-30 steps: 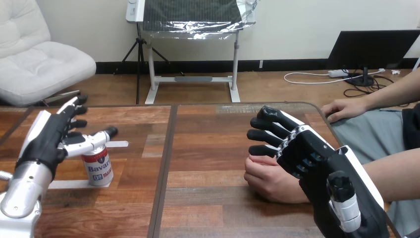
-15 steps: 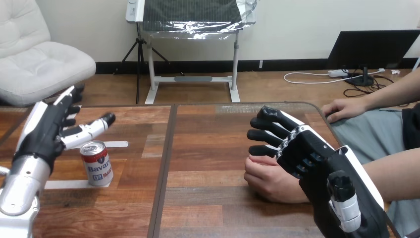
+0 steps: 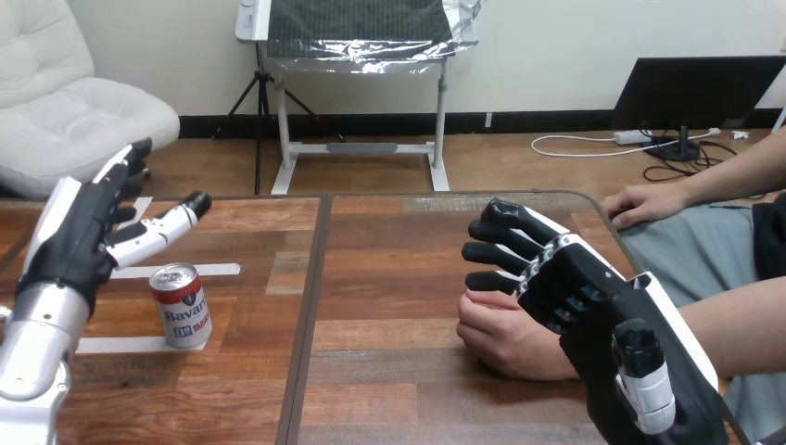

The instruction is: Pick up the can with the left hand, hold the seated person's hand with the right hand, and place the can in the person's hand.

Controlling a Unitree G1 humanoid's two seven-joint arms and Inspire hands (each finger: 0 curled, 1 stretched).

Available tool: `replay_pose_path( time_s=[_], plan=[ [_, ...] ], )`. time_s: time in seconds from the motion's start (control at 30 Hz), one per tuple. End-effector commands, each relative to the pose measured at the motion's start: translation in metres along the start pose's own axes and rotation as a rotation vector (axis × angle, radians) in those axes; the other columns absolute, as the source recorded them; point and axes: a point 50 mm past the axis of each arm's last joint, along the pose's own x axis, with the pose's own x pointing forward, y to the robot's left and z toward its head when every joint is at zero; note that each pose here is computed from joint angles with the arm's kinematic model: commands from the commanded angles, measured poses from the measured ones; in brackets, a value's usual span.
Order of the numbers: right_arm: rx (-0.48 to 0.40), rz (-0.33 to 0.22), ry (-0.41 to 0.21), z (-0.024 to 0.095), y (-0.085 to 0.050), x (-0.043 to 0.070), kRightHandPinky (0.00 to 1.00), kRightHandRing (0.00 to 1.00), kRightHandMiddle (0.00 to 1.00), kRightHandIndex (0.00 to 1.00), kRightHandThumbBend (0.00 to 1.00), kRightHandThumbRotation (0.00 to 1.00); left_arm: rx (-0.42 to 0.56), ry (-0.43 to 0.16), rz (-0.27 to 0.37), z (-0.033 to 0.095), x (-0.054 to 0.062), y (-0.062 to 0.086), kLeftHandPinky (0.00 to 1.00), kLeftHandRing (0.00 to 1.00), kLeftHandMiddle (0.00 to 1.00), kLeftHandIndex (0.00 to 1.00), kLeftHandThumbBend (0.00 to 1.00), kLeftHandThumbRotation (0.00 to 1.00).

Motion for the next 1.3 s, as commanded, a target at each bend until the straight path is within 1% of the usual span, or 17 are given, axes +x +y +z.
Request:
replay_pose_path(
  time_s=[0.0,0.07,0.2,0.5,0.57,0.7,0.8,0.87,0.97,1.03,1.13,1.27],
  plan=[
    [-0.029,0.014,-0.073,0.009,-0.004,0.013,0.77,0.83,0.86,0.86,0.93,0.89,-0.003,-0.109,0.054,0.025,0.004,0.012,0.91,0.95,0.97,0.95,0.5,0.41],
    [-0.031,0.014,-0.072,0.009,-0.004,0.013,0.77,0.83,0.86,0.86,0.93,0.89,0.006,-0.108,0.055,0.025,0.004,0.012,0.92,0.95,0.97,0.95,0.49,0.4],
    [-0.03,0.013,-0.073,0.008,-0.004,0.012,0.77,0.83,0.86,0.86,0.93,0.89,0.052,-0.097,0.055,0.023,0.005,0.013,0.92,0.95,0.97,0.96,0.48,0.38],
    [-0.03,0.016,-0.073,0.008,-0.004,0.012,0.76,0.83,0.86,0.86,0.93,0.89,0.095,-0.079,0.044,0.017,0.007,0.012,0.89,0.94,0.97,0.97,0.54,0.37],
    [-0.03,0.016,-0.072,0.008,-0.004,0.012,0.76,0.83,0.86,0.86,0.93,0.89,0.101,-0.078,0.041,0.016,0.008,0.012,0.88,0.94,0.98,0.98,0.56,0.36],
    [-0.027,0.017,-0.073,0.008,-0.003,0.012,0.77,0.83,0.86,0.86,0.93,0.89,0.114,-0.043,0.03,0.012,0.01,0.01,0.89,0.96,0.99,0.99,0.61,0.34],
    [-0.028,0.017,-0.074,0.008,-0.003,0.012,0.77,0.83,0.86,0.86,0.93,0.89,0.126,-0.025,0.017,0.009,0.011,0.009,0.92,0.98,0.99,1.0,0.67,0.33],
    [-0.029,0.017,-0.075,0.008,-0.003,0.012,0.77,0.83,0.86,0.86,0.93,0.89,0.131,-0.016,0.011,0.008,0.012,0.009,0.96,0.99,1.0,1.0,0.72,0.31],
    [-0.029,0.016,-0.074,0.008,-0.003,0.012,0.77,0.83,0.86,0.86,0.93,0.89,0.169,0.001,0.004,0.005,0.013,0.008,0.98,1.0,1.0,1.0,0.77,0.3],
    [-0.027,0.014,-0.073,0.008,-0.003,0.012,0.77,0.83,0.86,0.86,0.93,0.89,0.227,0.011,0.005,0.004,0.014,0.007,0.99,1.0,1.0,1.0,0.8,0.3],
    [-0.027,0.013,-0.074,0.008,-0.003,0.011,0.76,0.83,0.86,0.86,0.93,0.88,0.29,0.015,0.005,0.002,0.015,0.005,0.99,1.0,1.0,1.0,0.84,0.31],
    [-0.022,0.014,-0.072,0.008,-0.004,0.011,0.77,0.83,0.86,0.86,0.93,0.88,0.342,0.013,0.001,-0.001,0.017,0.003,1.0,1.0,1.0,1.0,0.88,0.31]
  ],
)
